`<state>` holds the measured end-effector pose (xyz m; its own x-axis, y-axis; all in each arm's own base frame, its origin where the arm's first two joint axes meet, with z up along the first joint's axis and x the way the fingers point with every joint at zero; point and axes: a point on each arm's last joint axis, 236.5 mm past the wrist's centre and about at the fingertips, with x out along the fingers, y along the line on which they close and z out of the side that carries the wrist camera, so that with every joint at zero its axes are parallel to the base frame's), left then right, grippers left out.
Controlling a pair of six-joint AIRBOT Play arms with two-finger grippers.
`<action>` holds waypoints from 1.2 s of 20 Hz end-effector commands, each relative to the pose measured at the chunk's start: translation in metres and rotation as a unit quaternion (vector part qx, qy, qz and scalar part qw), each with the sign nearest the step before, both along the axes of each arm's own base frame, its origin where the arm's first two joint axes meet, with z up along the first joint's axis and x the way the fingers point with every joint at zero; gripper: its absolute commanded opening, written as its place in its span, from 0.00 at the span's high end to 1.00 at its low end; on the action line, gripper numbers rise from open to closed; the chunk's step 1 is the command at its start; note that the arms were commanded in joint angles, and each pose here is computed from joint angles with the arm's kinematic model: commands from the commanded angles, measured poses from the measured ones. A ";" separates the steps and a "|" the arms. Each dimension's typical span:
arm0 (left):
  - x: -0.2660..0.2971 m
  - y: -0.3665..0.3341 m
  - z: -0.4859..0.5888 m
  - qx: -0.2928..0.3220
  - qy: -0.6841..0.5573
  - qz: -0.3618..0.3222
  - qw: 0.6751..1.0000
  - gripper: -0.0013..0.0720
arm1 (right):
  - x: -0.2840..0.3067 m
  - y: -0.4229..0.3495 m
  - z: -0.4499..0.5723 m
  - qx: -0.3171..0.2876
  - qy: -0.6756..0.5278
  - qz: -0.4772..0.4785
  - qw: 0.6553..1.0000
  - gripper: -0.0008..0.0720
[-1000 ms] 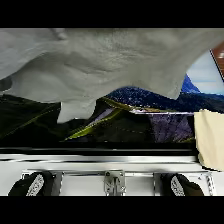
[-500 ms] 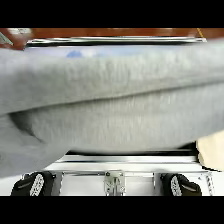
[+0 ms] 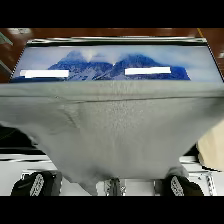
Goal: Fold the shirts.
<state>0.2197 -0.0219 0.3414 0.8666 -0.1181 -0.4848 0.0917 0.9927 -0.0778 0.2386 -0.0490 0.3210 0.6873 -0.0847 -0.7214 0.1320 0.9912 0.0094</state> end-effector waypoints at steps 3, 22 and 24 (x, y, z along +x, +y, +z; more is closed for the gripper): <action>0.086 0.020 -0.179 -0.099 0.169 0.000 0.981 0.93 | 0.086 -0.026 -0.178 0.098 0.181 -0.019 0.978 0.92; 0.351 -0.023 -0.355 -0.165 0.172 0.020 0.971 0.93 | 0.359 0.026 -0.355 0.106 -0.033 -0.014 0.994 0.92; 0.347 -0.031 -0.361 -0.164 0.185 0.009 0.969 0.93 | 0.358 0.026 -0.359 0.107 -0.028 -0.014 0.994 0.92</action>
<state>0.5672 -0.0438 -0.0030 0.6721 -0.2805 -0.6853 -0.0170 0.9194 -0.3930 0.5956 -0.0244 -0.0235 0.7378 0.0457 -0.6735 0.1467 0.9630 0.2260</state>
